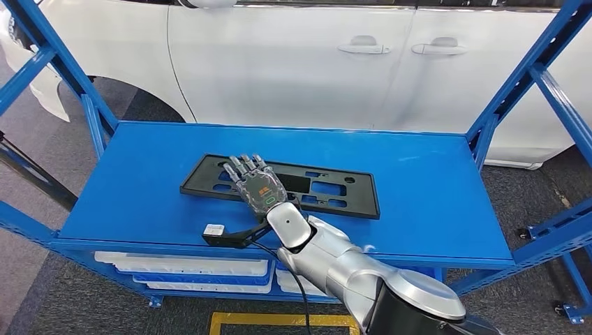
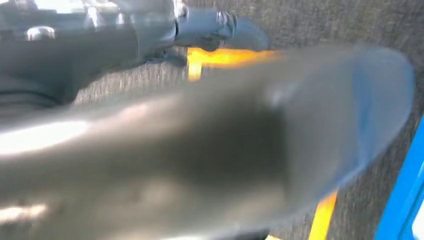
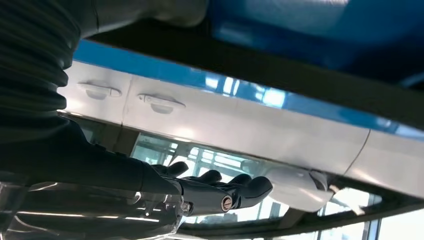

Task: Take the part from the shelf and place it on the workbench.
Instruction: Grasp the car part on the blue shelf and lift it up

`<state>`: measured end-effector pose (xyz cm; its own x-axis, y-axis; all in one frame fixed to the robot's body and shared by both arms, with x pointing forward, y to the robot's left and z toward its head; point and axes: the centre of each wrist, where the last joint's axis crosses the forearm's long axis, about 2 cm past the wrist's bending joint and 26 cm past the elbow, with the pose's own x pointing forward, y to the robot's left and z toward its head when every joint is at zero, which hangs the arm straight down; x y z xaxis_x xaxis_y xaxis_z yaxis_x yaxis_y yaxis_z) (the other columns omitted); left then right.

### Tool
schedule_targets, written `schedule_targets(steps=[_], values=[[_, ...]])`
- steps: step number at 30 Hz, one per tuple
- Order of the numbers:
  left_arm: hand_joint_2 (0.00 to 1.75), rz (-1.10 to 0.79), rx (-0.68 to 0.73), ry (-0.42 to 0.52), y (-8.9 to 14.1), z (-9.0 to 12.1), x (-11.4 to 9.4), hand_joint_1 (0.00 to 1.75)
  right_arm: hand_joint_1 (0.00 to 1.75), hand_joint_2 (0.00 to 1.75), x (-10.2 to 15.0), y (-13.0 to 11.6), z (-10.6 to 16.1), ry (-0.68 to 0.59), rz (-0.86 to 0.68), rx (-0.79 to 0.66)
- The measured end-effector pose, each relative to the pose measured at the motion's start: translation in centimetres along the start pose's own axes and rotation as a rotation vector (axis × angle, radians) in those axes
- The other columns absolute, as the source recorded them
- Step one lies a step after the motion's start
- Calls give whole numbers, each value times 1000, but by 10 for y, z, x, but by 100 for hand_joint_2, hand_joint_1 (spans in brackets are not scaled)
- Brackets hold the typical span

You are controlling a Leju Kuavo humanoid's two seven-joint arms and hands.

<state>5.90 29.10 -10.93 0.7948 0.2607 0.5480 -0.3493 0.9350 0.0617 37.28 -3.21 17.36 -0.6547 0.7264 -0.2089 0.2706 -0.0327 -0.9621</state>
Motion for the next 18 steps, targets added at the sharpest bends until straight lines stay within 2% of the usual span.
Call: schedule_targets(steps=[8, 18], values=[[0, 5, -6, -19, -1, -1, 3, 0, 175, 175, -4, 2, 1, -2, 23, 51], [0, 10, -6, -38, 2, -2, 3, 0, 175, 175, -10, -5, -5, 26, 32, 48]])
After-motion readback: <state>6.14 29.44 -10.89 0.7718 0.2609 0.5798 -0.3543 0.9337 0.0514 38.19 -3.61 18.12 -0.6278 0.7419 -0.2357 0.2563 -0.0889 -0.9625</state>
